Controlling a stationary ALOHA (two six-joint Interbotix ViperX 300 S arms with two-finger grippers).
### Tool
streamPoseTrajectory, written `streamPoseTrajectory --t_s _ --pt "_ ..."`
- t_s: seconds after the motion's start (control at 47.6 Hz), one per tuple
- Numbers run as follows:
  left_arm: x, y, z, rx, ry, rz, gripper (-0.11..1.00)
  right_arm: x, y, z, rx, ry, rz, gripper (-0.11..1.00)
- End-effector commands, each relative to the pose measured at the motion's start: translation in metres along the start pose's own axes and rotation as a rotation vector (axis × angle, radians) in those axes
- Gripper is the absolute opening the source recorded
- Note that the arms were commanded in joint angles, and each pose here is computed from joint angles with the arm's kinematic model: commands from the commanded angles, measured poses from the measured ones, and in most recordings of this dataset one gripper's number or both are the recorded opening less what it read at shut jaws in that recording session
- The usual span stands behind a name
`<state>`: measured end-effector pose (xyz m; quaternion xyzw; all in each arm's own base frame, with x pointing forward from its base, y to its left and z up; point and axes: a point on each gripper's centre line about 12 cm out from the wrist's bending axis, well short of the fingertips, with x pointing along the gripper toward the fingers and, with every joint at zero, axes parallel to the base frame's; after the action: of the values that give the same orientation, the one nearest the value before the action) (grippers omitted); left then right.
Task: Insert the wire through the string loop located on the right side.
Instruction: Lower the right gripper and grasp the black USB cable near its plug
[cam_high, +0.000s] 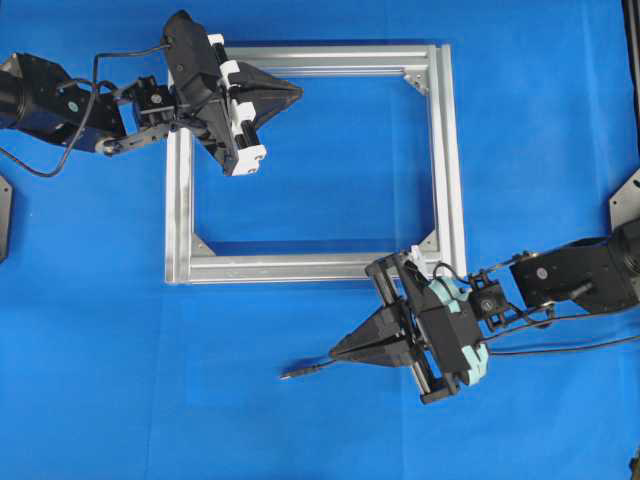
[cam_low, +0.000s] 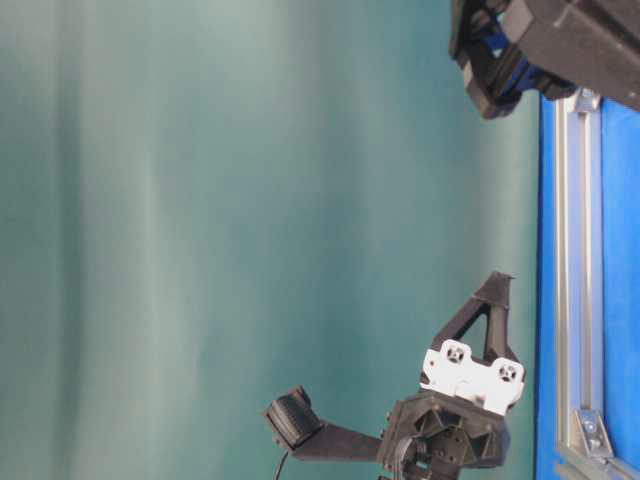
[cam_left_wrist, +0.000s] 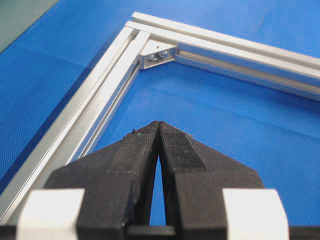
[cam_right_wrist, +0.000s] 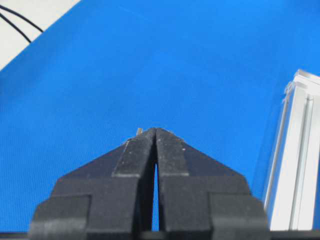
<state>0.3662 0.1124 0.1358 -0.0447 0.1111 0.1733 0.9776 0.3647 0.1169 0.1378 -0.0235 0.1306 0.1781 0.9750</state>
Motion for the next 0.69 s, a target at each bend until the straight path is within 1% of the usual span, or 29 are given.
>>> streamPoseTrajectory --t_s 0.0,0.105,0.147,0.189,0.231,0.273,0.294,0.315,0.378,0.42,0.462,0.483,0.588,0.672 --pt "-0.0017 -0.0015 0.0144 0.000 -0.043 -0.005 0.00 -0.0016 0.0039 0.0143 0.005 -0.041 0.009 -0.05" --pt "-0.0014 -0.0017 0.0150 0.002 -0.044 -0.006 0.00 -0.0019 0.0082 0.0143 0.014 -0.041 0.021 0.01" --pt "-0.0011 -0.0018 0.0155 0.001 -0.046 -0.006 0.00 -0.0018 0.0092 0.0144 0.022 -0.041 0.023 0.06" --pt "-0.0011 -0.0018 0.0155 0.001 -0.046 -0.006 0.00 -0.0016 0.0098 0.0138 0.028 -0.039 0.025 0.13" --pt "-0.0007 -0.0018 0.0154 0.001 -0.046 -0.006 0.00 -0.0013 0.0103 0.0142 0.036 -0.039 0.025 0.22" --pt "-0.0007 -0.0018 0.0154 0.001 -0.046 -0.006 0.00 -0.0015 0.0107 0.0144 0.041 -0.038 0.025 0.35" --pt "-0.0007 -0.0018 0.0154 0.001 -0.046 -0.006 0.00 -0.0013 0.0112 0.0138 0.044 -0.036 0.026 0.39" --pt "-0.0009 -0.0018 0.0160 0.001 -0.047 -0.006 0.00 -0.0013 0.0105 0.0138 0.045 -0.036 0.024 0.47" --pt "-0.0009 -0.0018 0.0160 0.001 -0.047 -0.006 0.00 -0.0013 0.0120 0.0139 0.046 -0.036 0.026 0.67" --pt "-0.0007 -0.0018 0.0154 0.001 -0.046 -0.006 0.00 -0.0012 0.0119 0.0137 0.048 -0.035 0.025 0.79" --pt "-0.0010 -0.0017 0.0149 0.002 -0.044 -0.006 0.00 -0.0012 0.0115 0.0139 0.051 -0.037 0.022 0.88" --pt "-0.0007 -0.0018 0.0154 0.001 -0.046 -0.006 0.00 -0.0012 0.0113 0.0137 0.054 -0.035 0.020 0.90" --pt "-0.0011 -0.0018 0.0155 0.001 -0.046 -0.006 0.00 -0.0010 0.0097 0.0120 0.069 -0.024 0.007 0.84" --pt "-0.0009 -0.0018 0.0160 0.001 -0.047 -0.006 0.00 0.0014 0.0077 0.0057 0.090 0.002 -0.011 0.85"
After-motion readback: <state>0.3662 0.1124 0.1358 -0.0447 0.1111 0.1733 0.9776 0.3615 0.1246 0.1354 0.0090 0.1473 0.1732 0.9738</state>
